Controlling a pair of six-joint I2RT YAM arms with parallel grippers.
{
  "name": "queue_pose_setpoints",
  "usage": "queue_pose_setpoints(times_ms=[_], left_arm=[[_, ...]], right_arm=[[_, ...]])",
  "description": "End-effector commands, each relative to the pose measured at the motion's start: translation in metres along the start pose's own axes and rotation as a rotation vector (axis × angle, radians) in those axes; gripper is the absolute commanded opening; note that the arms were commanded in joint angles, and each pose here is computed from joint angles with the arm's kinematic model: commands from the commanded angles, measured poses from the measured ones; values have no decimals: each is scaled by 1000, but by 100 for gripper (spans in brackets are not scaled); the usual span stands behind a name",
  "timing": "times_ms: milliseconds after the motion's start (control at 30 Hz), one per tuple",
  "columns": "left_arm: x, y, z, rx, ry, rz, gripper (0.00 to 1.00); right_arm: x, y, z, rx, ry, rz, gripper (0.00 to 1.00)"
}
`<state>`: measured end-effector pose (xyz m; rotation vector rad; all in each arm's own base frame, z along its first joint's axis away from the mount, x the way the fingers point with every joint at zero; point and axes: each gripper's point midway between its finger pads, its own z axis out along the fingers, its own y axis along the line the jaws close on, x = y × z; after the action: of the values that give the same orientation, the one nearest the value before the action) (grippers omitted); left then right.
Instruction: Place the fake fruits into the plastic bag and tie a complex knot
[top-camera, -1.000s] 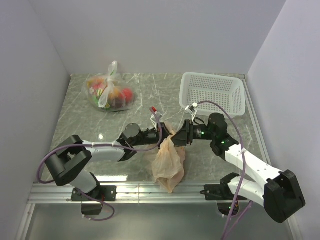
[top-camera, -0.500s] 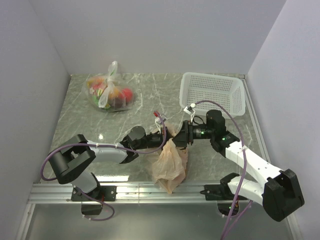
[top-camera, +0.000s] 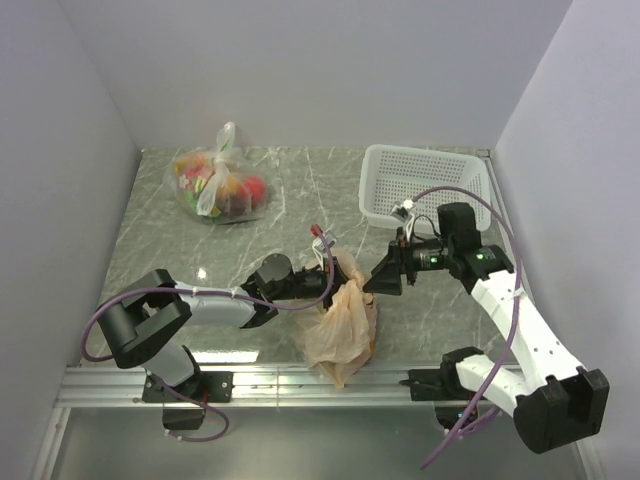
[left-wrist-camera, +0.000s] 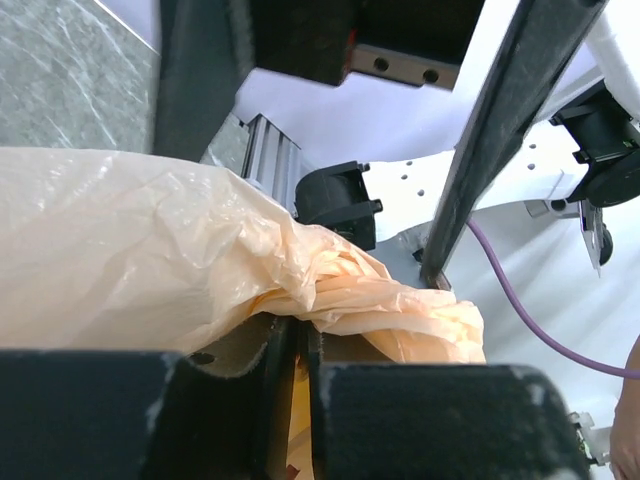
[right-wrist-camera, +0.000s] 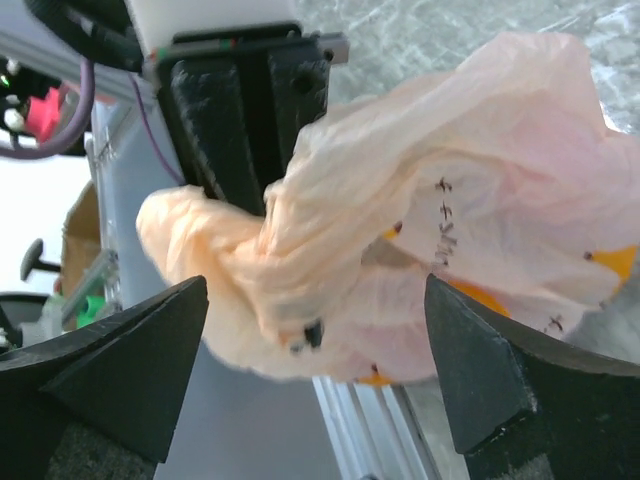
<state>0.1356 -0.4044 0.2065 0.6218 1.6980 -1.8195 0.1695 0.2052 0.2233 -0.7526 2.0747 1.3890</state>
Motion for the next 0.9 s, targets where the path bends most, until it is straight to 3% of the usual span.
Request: queue_pose_setpoints(times_ms=[0, 67, 100, 200, 233, 600, 767, 867], left_arm=[[-13, -24, 2, 91, -27, 72, 15], [-14, -23, 1, 91, -25, 70, 15], [-14, -24, 1, 97, -26, 71, 17], [-14, -27, 2, 117, -20, 76, 23], [-15, -28, 2, 119, -22, 75, 24], [-20, -31, -1, 131, -39, 61, 43], [-19, -28, -1, 125, -38, 59, 46], [-19, -27, 0, 118, -32, 51, 41]], right_arm=[[10, 22, -19, -52, 36, -63, 91], [12, 23, -23, -65, 29, -58, 82], [16, 22, -22, -75, 31, -39, 69], [20, 13, -19, -61, 21, -21, 50], [20, 10, -18, -51, 19, -8, 49], [36, 5, -11, -112, 35, 82, 36], [24, 2, -10, -85, -18, 42, 40], [18, 4, -10, -87, -34, 30, 45]])
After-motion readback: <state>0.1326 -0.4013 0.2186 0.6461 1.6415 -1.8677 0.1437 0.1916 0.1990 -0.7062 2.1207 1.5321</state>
